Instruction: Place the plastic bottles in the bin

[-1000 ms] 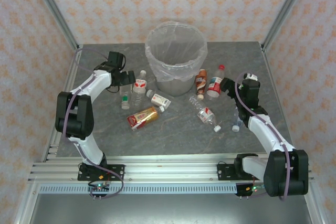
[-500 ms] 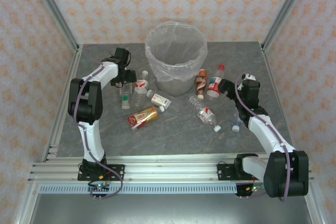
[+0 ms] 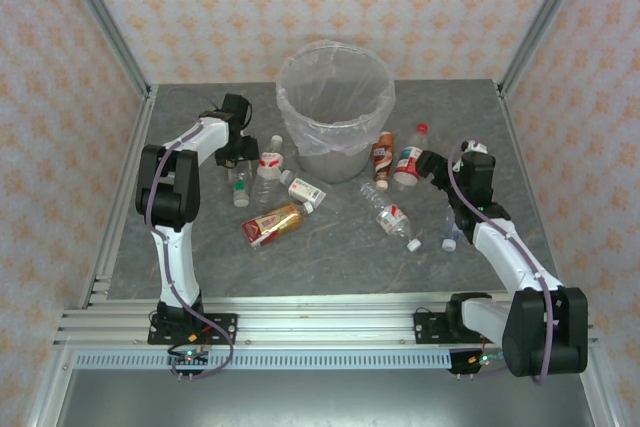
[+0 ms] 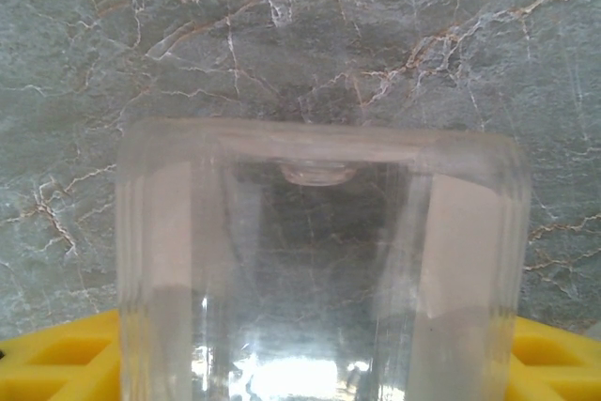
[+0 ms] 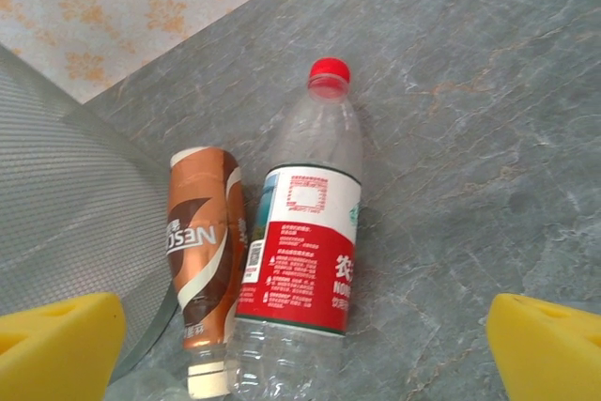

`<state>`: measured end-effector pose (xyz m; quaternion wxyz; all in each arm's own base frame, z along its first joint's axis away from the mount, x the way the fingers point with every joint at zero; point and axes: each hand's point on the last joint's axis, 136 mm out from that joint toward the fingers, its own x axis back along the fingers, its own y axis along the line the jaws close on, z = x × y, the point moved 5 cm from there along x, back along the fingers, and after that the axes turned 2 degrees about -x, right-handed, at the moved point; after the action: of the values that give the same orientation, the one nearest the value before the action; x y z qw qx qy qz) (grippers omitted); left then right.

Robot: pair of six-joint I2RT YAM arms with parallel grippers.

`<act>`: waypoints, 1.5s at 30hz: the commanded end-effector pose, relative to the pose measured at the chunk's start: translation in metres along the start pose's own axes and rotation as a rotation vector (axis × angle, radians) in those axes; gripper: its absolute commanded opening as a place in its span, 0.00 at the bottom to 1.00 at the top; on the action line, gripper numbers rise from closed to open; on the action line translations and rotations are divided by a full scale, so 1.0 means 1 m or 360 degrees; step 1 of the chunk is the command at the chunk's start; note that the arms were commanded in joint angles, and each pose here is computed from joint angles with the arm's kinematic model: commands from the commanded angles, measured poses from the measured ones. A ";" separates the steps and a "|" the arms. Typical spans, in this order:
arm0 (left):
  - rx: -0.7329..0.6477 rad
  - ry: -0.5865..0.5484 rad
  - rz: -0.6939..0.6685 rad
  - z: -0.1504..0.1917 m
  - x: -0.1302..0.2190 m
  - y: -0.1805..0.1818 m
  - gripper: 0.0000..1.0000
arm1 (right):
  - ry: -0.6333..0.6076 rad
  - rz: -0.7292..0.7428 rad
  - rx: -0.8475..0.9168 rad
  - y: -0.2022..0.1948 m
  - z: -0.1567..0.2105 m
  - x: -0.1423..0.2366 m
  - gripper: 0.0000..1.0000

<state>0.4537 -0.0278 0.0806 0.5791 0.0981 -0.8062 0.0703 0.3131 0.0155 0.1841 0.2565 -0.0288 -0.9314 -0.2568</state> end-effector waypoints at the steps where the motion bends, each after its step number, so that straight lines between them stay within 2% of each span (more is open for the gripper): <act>1: -0.0034 -0.0036 -0.0011 -0.008 0.002 0.002 0.66 | -0.0086 0.0072 -0.0057 -0.007 -0.007 0.004 0.99; 12: 0.0041 -0.0228 0.0000 -0.019 0.034 0.007 0.60 | -0.0146 0.0144 -0.0075 -0.019 0.001 0.003 0.99; 17: 0.0090 -0.0334 -0.0024 -0.022 0.056 0.012 0.58 | -0.0279 0.0231 -0.0114 -0.032 0.002 0.014 0.99; 22: 0.0141 -0.0454 -0.0012 -0.024 0.085 0.018 0.57 | -0.0217 0.0289 -0.0052 -0.040 0.014 0.022 0.99; 27: 0.0237 -0.0561 -0.0013 -0.024 0.116 0.025 0.57 | -0.0466 0.0426 -0.0161 -0.060 0.013 0.041 0.99; 31: 0.0317 -0.0690 0.0086 -0.026 0.151 0.025 0.57 | -0.0561 0.0412 -0.0202 -0.062 0.013 0.052 0.99; 36: 0.0458 -0.0876 0.0273 -0.033 0.198 0.022 0.57 | -0.0517 0.0317 -0.0202 -0.056 0.017 0.049 0.99; 40: 0.0523 -0.1080 0.0399 -0.037 0.240 0.018 0.53 | -0.0532 0.0186 -0.0238 -0.048 0.016 0.047 0.99; 45: 0.0597 -0.1364 0.0630 -0.047 0.301 0.007 0.53 | -0.0530 0.0138 -0.0221 -0.041 0.010 0.046 0.99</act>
<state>0.4017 -0.0250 0.3408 0.2168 0.0936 -0.9420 0.2386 0.2561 -0.0206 0.1681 0.1289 -0.1484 -0.9363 -0.2909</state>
